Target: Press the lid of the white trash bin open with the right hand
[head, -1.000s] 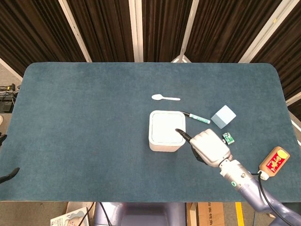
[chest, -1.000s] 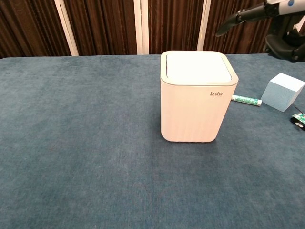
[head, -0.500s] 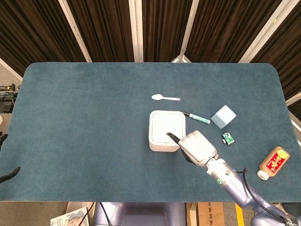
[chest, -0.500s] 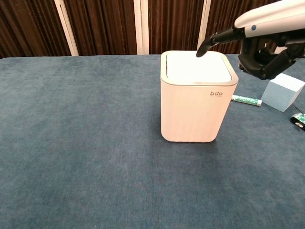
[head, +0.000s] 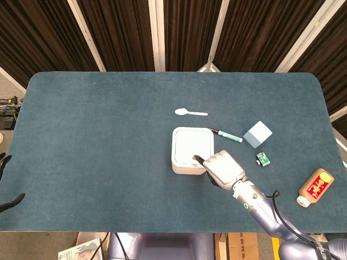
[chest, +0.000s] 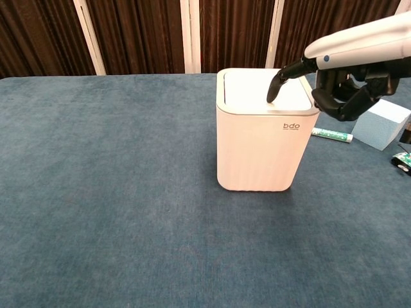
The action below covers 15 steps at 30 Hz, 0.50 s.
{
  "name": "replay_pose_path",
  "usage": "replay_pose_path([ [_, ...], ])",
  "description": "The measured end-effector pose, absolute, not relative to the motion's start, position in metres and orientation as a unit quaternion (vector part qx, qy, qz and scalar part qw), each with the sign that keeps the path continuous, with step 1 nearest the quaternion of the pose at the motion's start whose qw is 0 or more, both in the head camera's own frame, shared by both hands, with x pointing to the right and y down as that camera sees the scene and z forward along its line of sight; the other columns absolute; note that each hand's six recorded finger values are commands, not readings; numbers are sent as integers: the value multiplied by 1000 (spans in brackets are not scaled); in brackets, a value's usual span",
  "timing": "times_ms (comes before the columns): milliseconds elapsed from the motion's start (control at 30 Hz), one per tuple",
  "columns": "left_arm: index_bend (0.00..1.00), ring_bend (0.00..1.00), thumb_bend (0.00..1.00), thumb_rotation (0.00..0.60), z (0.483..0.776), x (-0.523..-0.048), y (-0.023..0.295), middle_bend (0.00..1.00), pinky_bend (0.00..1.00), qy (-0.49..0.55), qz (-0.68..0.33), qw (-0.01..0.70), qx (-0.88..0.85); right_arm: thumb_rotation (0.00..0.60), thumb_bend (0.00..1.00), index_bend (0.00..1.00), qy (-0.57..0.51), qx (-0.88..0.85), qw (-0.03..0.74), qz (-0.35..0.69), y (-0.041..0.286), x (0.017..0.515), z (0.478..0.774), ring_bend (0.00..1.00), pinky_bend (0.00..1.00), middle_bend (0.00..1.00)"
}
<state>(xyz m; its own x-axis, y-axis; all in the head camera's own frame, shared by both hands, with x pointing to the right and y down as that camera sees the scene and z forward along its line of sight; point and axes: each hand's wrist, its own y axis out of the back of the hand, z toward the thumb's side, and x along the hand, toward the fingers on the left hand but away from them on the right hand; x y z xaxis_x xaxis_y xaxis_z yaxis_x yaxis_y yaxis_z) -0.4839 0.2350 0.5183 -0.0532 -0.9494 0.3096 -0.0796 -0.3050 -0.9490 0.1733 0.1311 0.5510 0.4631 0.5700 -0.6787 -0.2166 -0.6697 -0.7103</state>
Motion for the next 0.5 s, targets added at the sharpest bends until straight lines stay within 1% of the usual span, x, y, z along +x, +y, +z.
replay_pose_path([
  [133,121,0,23,600,518,-484,235,74,10,450,-569,383,-572,600,841,357,-113,-758,388,512,131,176,557,839,704,831],
  [233,121,0,23,600,517,-483,235,75,10,451,-569,383,-572,600,841,408,-113,-758,386,514,131,176,559,839,704,832],
  [300,121,0,23,600,517,-483,236,75,10,451,-568,383,-572,600,841,423,-111,-757,388,514,131,175,559,839,704,832],
  [367,121,0,23,600,517,-483,236,75,10,451,-568,383,-572,600,841,384,-108,-755,391,515,131,175,559,839,704,832],
  [433,121,0,23,600,517,-484,236,75,10,451,-568,383,-572,600,840,259,-109,-755,392,514,132,174,557,836,703,830],
  [467,121,0,23,600,517,-484,236,75,10,451,-569,383,-571,600,828,216,-114,-755,392,512,131,173,556,827,694,819],
  [500,121,0,23,600,517,-484,236,76,10,451,-570,382,-571,600,789,158,-119,-756,392,511,130,173,554,798,661,783],
])
